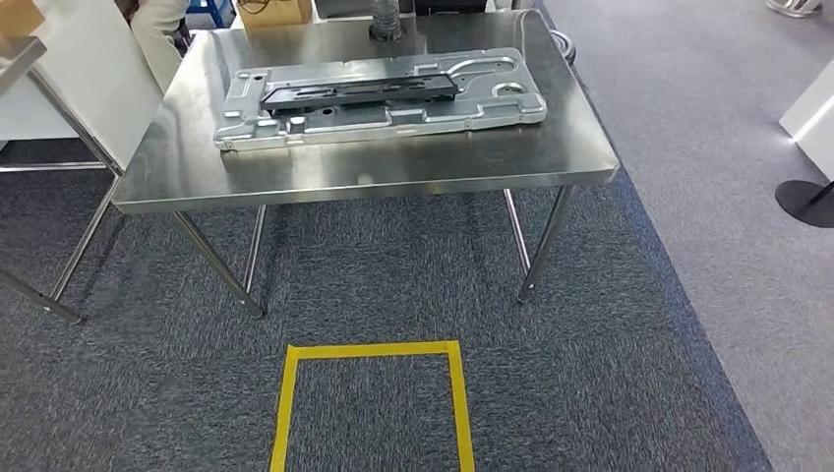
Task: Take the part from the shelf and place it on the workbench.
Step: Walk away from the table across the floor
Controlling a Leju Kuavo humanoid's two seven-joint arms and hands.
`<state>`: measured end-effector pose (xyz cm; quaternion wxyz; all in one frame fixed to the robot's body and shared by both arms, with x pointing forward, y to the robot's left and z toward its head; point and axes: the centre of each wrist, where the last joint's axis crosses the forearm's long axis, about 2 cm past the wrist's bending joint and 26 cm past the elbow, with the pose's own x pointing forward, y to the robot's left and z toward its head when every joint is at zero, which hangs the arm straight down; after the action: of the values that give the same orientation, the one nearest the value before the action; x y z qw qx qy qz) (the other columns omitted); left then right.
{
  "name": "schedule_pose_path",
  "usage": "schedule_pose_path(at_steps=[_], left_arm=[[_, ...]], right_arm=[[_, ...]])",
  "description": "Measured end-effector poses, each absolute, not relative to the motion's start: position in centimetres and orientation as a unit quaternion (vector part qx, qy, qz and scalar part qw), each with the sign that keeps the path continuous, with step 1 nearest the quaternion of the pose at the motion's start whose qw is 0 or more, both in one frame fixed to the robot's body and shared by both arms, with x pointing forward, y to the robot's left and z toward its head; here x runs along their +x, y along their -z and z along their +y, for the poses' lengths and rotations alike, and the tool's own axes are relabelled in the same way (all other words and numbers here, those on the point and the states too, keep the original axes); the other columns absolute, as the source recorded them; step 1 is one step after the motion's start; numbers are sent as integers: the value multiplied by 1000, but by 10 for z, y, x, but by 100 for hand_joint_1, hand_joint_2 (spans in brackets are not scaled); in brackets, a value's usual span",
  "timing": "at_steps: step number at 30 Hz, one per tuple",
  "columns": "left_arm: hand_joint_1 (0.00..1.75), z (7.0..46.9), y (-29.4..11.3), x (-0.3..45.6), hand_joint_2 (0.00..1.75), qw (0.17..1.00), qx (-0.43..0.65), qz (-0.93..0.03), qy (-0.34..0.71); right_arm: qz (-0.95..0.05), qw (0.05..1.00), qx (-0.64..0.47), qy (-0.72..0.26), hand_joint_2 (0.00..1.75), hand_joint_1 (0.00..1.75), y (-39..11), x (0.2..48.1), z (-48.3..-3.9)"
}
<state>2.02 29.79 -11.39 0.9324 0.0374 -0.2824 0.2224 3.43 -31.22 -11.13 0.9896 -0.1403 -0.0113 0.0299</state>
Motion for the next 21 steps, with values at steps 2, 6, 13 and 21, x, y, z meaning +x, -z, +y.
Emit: schedule_pose_path(at_steps=[2,6,13,21], left_arm=[[0,298,114,20,0,934,34,-281,-220],[0,300,114,22,0,936,31,-274,-219],[0,303,113,32,0,934,28,-279,-221],[0,301,113,31,0,934,27,-276,-226]], right_arm=[[13,993,-109,-34,175,0,112,34,-310],[31,996,-80,-37,175,0,112,35,-305],[21,998,-62,-14,175,0,111,44,-300],[5,998,-56,10,175,0,111,44,-300]])
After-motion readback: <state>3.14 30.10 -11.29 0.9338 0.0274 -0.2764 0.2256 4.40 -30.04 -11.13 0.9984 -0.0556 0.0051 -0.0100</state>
